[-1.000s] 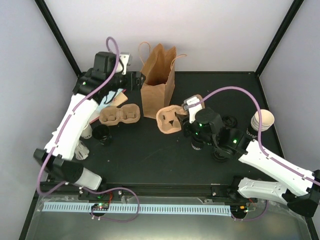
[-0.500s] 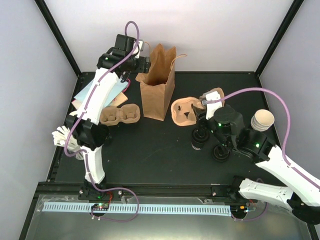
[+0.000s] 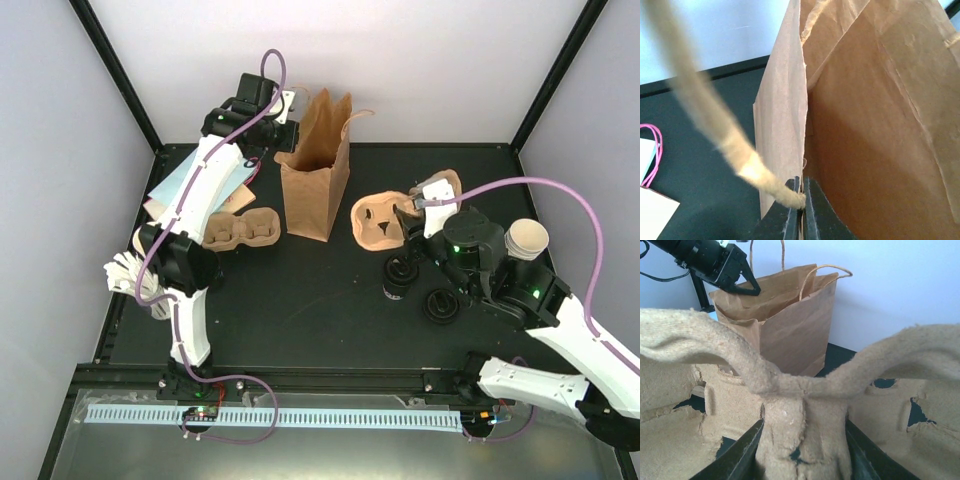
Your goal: Pack the takeout coffee
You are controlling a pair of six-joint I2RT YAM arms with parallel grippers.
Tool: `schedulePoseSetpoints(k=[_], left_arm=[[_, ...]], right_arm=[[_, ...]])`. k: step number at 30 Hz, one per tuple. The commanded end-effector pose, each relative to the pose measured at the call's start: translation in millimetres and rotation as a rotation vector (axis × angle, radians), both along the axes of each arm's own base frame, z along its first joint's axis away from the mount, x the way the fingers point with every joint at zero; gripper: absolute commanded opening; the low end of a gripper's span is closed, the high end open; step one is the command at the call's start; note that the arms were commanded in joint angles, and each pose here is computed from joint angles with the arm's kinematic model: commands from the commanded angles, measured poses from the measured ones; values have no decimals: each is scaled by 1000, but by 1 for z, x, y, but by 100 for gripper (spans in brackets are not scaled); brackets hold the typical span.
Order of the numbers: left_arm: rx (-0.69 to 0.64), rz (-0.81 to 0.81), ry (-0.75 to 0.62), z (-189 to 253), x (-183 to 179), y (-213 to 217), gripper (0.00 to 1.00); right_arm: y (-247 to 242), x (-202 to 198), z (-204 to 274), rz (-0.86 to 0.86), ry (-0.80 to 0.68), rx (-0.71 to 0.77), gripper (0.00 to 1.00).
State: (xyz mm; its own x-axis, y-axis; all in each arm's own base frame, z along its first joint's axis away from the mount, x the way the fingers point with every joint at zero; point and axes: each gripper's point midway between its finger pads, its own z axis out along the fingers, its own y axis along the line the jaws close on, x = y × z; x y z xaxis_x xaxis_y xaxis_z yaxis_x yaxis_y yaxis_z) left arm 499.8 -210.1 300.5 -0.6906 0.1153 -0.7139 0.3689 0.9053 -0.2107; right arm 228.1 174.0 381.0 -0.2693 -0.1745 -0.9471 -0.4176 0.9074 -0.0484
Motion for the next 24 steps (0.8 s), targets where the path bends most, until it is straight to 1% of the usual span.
schedulePoseSetpoints(k=[1,4,10,16,19,24], left_arm=[[-26,-116,-92,44,-24,-12,1],[-8,-158,-118,51,-40,-15,2],[17,-225,-164,54,-75,-22,1],[124,-330,-197,44,-108,-40,1],[163,-321,-184,34,-116,-38,1],[171,-327,-165,31,-127,-35,2]], right_arm=[[-8,-2,19,-8,-31,-12,37],[-9,-4,26,-5,-30,-6,37],[-11,-9,52,1,-9,66,37],[-7,-9,69,10,0,94,38],[-3,-11,78,27,-8,120,38],[2,-17,96,81,-33,181,38]])
